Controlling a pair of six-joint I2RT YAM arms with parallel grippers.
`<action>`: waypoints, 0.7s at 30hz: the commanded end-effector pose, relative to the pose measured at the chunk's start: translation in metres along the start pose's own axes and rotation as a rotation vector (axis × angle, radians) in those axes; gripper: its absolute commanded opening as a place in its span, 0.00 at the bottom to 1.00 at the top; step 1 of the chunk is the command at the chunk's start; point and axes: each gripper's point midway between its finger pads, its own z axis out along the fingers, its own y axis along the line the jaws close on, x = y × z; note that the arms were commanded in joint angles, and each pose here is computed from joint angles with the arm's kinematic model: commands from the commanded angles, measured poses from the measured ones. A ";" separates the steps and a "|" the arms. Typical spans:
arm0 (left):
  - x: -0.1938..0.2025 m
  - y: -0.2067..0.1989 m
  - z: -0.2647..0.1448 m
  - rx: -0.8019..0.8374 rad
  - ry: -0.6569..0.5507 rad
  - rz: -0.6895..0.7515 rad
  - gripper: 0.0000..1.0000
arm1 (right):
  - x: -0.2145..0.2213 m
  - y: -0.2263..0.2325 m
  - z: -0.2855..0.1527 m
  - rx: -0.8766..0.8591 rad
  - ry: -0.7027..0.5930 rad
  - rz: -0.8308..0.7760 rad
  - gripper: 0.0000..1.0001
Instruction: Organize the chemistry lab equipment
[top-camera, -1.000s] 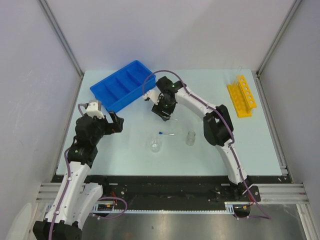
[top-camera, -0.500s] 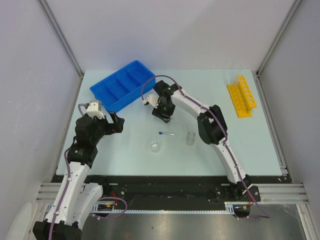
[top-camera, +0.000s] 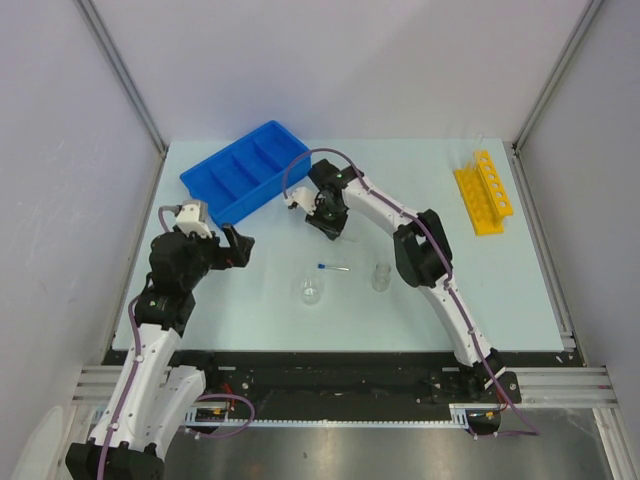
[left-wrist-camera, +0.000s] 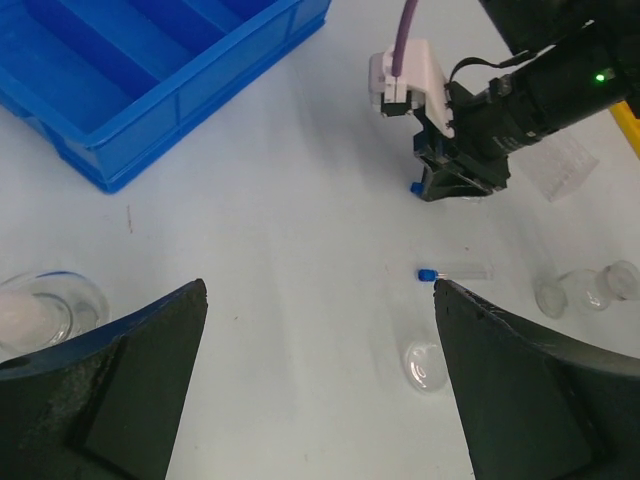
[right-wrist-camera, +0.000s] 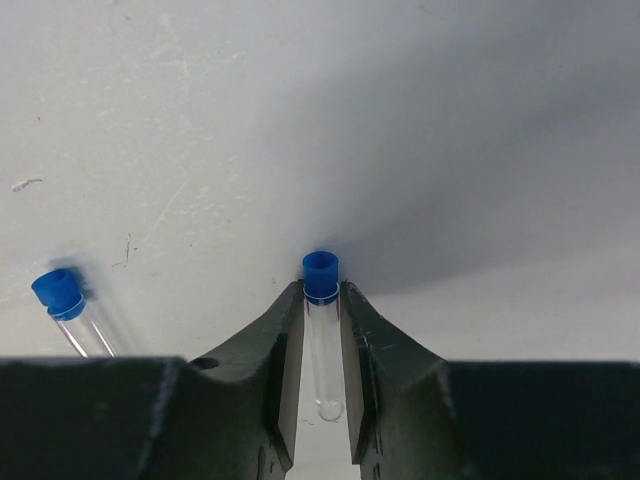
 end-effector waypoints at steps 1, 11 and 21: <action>-0.024 -0.030 -0.005 0.160 -0.072 0.044 1.00 | 0.005 -0.005 -0.001 -0.004 -0.003 0.045 0.24; -0.022 -0.060 -0.009 0.335 -0.066 0.032 1.00 | -0.032 -0.001 -0.070 -0.070 -0.229 0.169 0.17; -0.032 -0.117 -0.022 0.551 -0.088 -0.052 1.00 | -0.070 0.038 -0.186 -0.175 -0.534 0.226 0.16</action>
